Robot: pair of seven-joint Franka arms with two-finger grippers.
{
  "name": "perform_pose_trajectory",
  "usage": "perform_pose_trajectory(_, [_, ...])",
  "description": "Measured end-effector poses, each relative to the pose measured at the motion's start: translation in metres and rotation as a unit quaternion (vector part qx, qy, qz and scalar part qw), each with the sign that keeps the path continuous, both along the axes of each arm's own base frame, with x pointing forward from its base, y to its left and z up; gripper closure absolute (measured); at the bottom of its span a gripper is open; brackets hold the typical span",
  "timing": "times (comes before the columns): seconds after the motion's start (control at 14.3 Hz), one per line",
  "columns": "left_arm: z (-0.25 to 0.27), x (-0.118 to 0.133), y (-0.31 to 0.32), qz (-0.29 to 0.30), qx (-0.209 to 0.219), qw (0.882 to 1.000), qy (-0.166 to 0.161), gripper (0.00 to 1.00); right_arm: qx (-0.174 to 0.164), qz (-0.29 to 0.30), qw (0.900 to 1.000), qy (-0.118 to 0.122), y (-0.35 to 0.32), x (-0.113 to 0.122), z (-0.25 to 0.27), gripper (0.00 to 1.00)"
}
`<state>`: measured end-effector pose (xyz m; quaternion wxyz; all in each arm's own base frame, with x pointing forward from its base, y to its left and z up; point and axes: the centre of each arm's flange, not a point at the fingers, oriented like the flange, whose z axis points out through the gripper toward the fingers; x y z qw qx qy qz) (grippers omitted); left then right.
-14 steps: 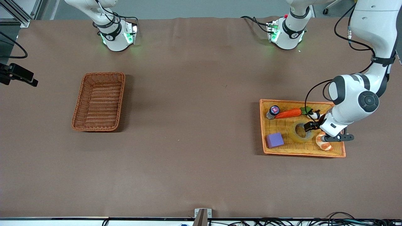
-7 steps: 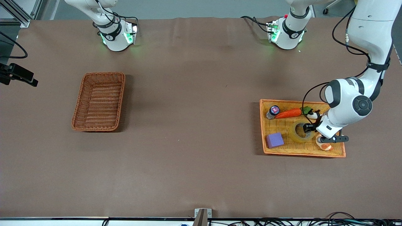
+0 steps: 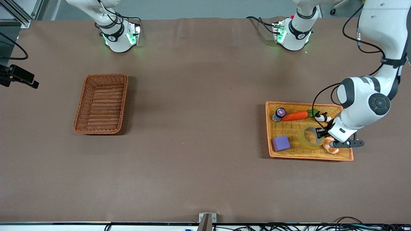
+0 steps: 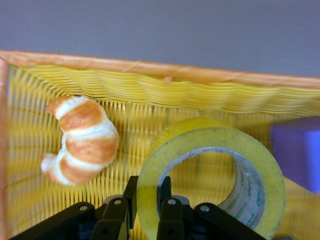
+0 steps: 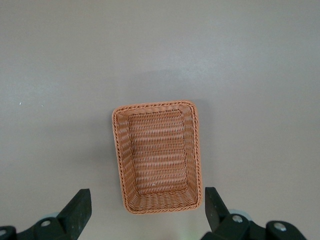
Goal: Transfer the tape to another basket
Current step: 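Close the left gripper on the tape roll and lift it, then carry the tape roll with the left gripper toward the table middle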
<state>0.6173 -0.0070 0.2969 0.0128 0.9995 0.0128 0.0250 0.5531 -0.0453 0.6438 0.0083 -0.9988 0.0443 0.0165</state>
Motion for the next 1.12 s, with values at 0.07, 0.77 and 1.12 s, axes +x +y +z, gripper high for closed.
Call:
perform_pose_trajectory(0.07, [0.024,0.001,-0.017,0.005,-0.003,1.0,0.004,0.79,0.0,0.0,1.0,0.0,0.0,0.0,0.0,0.0])
perform_pose_trajectory(0.77, [0.072,-0.057,-0.359,0.122,-0.056,0.99,0.049,0.79,0.0,0.0,1.0,0.001,0.0,0.0,-0.001,0.0])
perform_pose_trajectory(1.12, [-0.004,-0.109,-0.505,0.158,-0.049,0.983,0.084,0.79,0.0,-0.001,1.0,0.001,-0.001,0.0,-0.001,0.0])
